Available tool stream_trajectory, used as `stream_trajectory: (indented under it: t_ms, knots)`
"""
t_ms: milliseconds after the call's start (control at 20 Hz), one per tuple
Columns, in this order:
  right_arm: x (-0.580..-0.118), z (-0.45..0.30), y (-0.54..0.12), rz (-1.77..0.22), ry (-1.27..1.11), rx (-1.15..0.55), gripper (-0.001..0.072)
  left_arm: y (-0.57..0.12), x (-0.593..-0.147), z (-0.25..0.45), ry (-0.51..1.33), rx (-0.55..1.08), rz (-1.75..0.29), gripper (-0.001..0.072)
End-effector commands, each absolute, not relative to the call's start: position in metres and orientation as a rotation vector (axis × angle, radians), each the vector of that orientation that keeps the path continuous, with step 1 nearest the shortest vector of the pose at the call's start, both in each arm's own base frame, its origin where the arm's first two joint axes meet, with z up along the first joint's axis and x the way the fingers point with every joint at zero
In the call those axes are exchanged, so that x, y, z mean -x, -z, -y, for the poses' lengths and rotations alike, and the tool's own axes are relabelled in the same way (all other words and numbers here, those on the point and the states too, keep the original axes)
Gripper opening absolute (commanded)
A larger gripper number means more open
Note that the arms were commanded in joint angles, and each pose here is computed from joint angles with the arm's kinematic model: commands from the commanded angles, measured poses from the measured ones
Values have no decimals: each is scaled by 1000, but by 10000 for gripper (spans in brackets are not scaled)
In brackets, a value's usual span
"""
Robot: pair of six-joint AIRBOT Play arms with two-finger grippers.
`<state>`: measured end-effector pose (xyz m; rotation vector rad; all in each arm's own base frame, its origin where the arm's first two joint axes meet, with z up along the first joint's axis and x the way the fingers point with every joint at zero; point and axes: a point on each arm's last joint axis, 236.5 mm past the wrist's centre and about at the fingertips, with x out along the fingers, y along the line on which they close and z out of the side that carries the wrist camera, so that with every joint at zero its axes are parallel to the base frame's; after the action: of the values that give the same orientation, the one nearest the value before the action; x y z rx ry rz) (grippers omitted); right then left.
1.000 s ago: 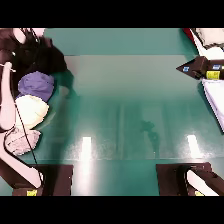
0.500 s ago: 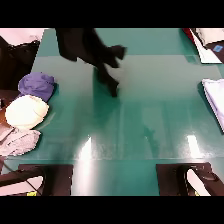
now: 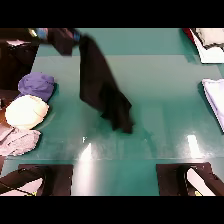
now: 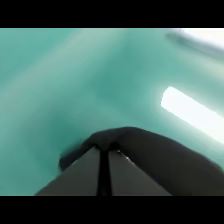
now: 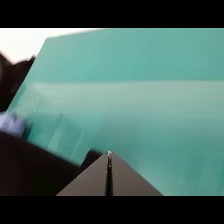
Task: Fold the shirts.
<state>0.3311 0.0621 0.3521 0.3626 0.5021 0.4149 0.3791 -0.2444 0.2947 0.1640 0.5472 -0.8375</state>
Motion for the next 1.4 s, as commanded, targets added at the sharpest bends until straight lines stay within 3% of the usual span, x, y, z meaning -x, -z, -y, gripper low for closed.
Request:
stream_trajectory:
  t_ms: [0, 50, 100, 150, 200, 250, 450, 850, 1150, 1200, 1350]
  knots:
    - [-328, -86, -347, -598, -515, -313, 20, -176, -382, 183, 612, -251, -916, 26]
    - [-329, -93, -345, -607, -537, -309, 20, -149, -377, 169, 582, -226, -1004, 27]
    - [-330, -99, -344, -616, -557, -306, 20, -127, -373, 155, 550, -200, -1073, 191]
    - [-331, -104, -341, -627, -570, -302, 20, -110, -370, 139, 504, -154, -1138, 532]
    - [-332, -108, -338, -637, -582, -298, 20, -102, -368, 125, 457, -107, -1181, 620]
    - [-333, -111, -336, -646, -592, -298, 20, -100, -366, 113, 429, -77, -1206, 620]
    - [-341, -112, -327, -672, -597, -308, 20, -96, -362, 87, 380, -17, -1244, 620]
    - [-354, -111, -308, -725, -595, -333, 20, -11, -360, 123, 413, 331, -1241, 620]
    - [-353, -109, -280, -748, -561, -393, 20, 29, -370, 122, 333, 428, -1262, 618]
    - [-354, -108, -276, -741, -549, -407, 20, 31, -374, 123, 328, 445, -1257, 554]
    - [-350, -107, -257, -756, -527, -443, 20, 20, -385, 127, 343, 466, -1212, 28]
